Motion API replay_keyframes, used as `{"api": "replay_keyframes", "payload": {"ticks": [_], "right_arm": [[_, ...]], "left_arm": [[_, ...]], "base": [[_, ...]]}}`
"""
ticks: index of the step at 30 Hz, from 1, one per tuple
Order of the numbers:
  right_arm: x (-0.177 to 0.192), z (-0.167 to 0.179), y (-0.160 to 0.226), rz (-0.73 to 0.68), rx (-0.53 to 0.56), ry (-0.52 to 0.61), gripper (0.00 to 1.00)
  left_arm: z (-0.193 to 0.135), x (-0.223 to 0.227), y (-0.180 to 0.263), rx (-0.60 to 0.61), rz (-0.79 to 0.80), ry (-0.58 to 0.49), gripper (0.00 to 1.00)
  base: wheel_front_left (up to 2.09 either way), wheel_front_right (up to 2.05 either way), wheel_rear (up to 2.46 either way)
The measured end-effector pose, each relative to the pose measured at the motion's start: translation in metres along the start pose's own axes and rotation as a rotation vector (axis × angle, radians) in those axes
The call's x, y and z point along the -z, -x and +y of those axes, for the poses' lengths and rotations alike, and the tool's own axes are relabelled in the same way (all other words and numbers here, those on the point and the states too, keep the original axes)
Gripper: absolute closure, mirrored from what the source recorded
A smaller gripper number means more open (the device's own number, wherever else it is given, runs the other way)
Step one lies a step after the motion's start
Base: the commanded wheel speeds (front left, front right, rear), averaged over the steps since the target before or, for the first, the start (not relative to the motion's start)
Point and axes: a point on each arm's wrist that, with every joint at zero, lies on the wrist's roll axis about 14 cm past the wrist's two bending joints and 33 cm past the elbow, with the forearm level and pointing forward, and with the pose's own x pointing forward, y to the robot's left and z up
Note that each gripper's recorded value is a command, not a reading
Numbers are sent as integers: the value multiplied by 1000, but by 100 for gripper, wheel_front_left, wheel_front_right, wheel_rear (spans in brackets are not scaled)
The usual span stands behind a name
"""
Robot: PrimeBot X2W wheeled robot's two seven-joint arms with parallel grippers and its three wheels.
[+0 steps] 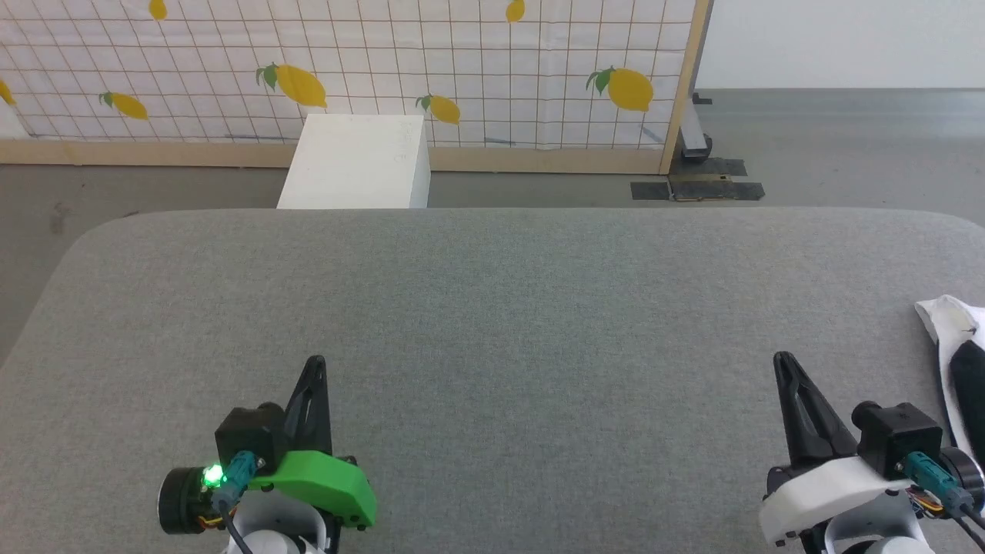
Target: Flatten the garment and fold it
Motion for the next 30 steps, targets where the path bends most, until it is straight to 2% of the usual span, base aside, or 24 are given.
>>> {"api": "replay_keyframes", "payload": {"ticks": [30], "right_arm": [[2,3,-2,25,-8,19,100]], "left_arm": [[5,-6,-3,-5,12,-47,100]], "base": [[0,0,0]]}}
